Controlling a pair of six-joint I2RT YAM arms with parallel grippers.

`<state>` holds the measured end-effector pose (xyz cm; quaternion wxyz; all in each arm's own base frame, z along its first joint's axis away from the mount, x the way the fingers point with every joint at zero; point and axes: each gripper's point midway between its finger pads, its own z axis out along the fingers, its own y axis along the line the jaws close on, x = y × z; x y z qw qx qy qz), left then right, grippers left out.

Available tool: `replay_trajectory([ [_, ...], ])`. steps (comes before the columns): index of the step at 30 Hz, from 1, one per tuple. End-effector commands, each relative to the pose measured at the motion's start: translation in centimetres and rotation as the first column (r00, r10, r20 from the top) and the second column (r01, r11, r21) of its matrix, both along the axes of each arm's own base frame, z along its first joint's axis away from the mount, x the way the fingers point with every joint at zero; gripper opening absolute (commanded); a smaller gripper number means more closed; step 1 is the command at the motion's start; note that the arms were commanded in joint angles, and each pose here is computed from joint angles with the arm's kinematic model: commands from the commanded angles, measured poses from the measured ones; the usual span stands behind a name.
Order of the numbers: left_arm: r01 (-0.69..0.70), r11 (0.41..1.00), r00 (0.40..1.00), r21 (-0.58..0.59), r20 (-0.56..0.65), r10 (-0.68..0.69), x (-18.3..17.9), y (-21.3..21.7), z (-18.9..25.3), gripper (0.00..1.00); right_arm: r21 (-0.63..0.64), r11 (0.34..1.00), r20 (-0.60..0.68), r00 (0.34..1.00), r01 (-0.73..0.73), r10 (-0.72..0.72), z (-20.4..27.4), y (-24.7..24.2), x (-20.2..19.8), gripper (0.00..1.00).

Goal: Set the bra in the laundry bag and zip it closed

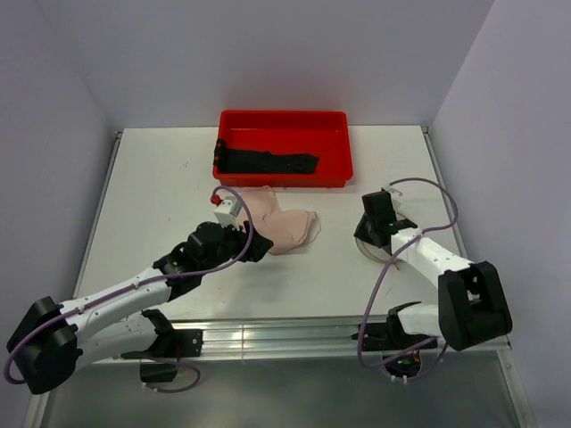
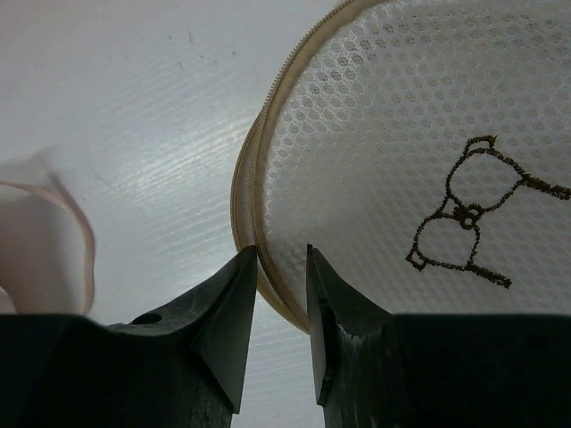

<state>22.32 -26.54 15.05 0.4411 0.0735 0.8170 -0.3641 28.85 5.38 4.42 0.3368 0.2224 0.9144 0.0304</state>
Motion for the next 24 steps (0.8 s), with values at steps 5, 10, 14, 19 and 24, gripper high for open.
replay_trajectory([
  [5, 0.034, 0.998, 0.998, -0.052, 0.061, -0.031, -0.1, -0.7, 1.5, 0.63, -0.028, 1.0, -0.104, 0.995, 0.006, -0.009, -0.7, -0.1, 0.4, 0.3],
  [10, 0.039, 0.998, 0.997, -0.054, 0.068, -0.035, -0.2, -0.6, 1.4, 0.63, -0.02, 1.0, -0.083, 0.997, 0.003, -0.004, -0.2, 0.2, 0.8, 0.0],
  [14, 0.033, 0.999, 0.997, -0.043, 0.075, -0.03, -0.2, -0.4, 1.5, 0.63, 0.02, 0.996, -0.052, 0.995, -0.086, 0.087, 1.1, 3.3, 0.3, 0.0],
  [19, 0.014, 0.999, 0.997, -0.037, 0.076, -0.011, 0.0, 0.0, 1.7, 0.63, 0.101, 0.958, -0.011, 0.963, -0.268, 0.27, 4.1, 10.3, -2.1, 0.0],
  [24, -0.004, 1.0, 0.998, -0.016, 0.057, 0.005, 0.0, 0.4, 1.4, 0.63, 0.227, 0.902, 0.106, 0.93, -0.368, 0.353, 8.8, 14.9, -3.5, 0.0],
])
